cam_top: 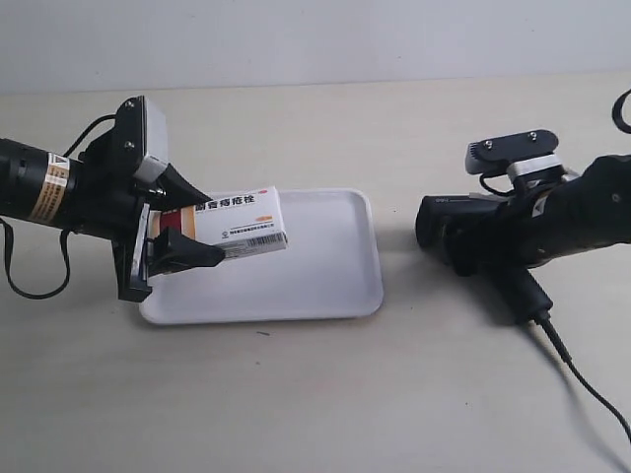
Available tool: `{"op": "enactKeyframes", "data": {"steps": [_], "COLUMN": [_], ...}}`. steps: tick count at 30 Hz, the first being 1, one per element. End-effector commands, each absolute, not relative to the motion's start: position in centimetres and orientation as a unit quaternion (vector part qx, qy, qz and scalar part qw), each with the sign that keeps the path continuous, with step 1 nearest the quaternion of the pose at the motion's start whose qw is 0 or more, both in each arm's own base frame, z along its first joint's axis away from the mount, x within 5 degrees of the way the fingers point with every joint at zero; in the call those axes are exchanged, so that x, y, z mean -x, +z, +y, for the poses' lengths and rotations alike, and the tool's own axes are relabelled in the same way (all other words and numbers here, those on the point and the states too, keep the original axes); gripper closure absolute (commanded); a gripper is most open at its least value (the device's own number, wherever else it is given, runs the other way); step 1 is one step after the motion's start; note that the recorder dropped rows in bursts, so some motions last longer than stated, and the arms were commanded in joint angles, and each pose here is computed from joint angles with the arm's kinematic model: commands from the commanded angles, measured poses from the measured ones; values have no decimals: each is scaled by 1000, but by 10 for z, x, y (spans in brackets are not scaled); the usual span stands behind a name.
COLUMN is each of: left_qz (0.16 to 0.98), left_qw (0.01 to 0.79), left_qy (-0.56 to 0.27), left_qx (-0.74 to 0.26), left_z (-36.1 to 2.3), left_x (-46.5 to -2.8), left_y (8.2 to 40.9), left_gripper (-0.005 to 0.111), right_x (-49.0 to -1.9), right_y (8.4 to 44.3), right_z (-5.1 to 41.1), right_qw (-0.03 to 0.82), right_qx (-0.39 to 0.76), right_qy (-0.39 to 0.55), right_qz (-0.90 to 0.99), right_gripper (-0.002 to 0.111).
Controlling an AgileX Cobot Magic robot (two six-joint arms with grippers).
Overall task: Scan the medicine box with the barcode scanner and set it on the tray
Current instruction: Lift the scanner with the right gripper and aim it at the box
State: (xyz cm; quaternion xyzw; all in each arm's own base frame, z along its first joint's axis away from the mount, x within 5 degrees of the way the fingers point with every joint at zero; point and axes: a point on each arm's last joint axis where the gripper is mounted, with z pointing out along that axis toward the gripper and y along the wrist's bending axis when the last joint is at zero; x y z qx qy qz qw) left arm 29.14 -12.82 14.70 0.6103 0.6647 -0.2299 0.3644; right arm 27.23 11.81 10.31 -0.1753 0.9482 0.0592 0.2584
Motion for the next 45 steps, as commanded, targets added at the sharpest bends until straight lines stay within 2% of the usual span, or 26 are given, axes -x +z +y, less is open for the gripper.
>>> {"op": "enactKeyframes", "data": {"steps": [1, 3, 9, 13, 21, 38, 45], "left_qz": [667, 667, 667, 667, 664, 654, 643], "left_qw": [367, 367, 367, 367, 366, 363, 369], "left_qy": [-237, -237, -237, -237, -239, -255, -265], "left_qx": [-603, -603, -603, -603, -607, -613, -617], "left_z": [-129, -129, -129, -129, -129, -131, -133], "left_x": [-293, -293, -293, -293, -292, -290, -291], "left_y": [148, 148, 148, 148, 148, 148, 152], "left_gripper": [107, 107, 107, 107, 107, 107, 107], "right_x": [-283, -285, -283, -277, -269, -277, -278], "right_y": [95, 96, 111, 135, 171, 175, 164], "right_z": [123, 124, 123, 121, 118, 121, 122], "right_qw": [273, 283, 288, 295, 331, 377, 358], "right_qx": [214, 223, 246, 267, 317, 378, 381], "right_qy": [50, 48, 43, 39, 25, -3, -3], "right_qz": [936, 932, 925, 917, 888, 845, 852], "right_gripper": [31, 42, 89, 108, 108, 108, 108]}}
